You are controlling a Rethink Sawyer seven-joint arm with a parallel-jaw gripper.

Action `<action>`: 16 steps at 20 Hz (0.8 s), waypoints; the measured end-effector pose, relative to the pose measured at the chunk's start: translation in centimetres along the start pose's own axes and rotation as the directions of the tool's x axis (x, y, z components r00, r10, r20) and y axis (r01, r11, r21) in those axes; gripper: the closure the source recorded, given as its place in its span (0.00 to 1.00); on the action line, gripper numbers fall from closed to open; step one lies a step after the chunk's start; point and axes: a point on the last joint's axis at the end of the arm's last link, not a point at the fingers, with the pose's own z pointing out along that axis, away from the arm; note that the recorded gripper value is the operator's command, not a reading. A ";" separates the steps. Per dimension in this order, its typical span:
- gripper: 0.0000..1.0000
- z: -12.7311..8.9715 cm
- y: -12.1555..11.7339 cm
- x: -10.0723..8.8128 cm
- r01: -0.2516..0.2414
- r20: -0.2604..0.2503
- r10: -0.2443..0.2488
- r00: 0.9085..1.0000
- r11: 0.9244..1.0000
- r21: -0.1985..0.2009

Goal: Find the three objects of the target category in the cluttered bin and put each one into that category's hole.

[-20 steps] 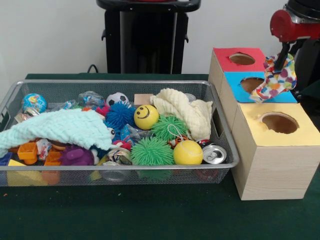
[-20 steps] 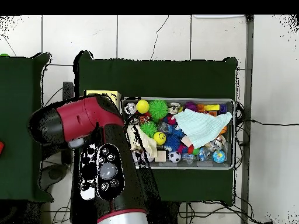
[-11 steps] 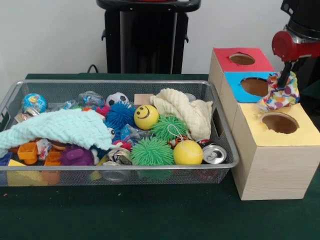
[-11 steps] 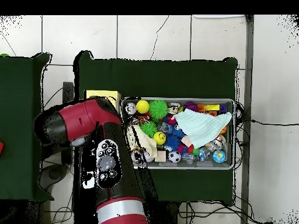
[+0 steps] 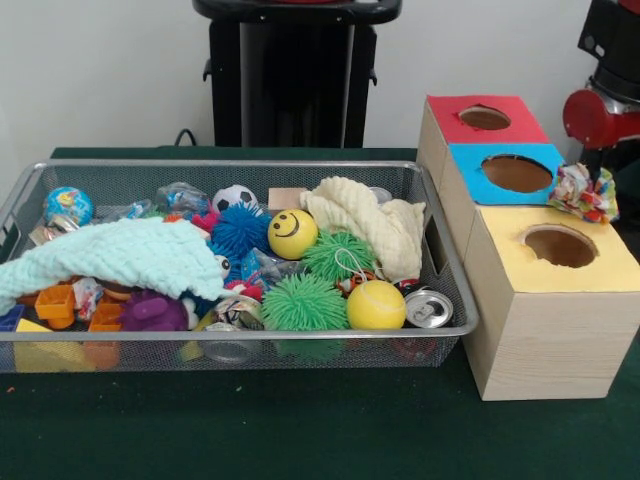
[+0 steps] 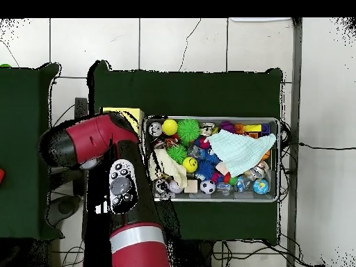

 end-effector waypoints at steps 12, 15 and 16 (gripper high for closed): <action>1.00 -0.3 -0.4 -2.8 -0.008 0.050 0.007 0.999 1.000 0.008; 1.00 -0.5 -0.7 -3.1 -0.012 0.057 0.011 0.998 1.000 0.008; 1.00 -0.5 -0.9 -3.2 -0.014 0.059 0.014 0.998 1.000 0.008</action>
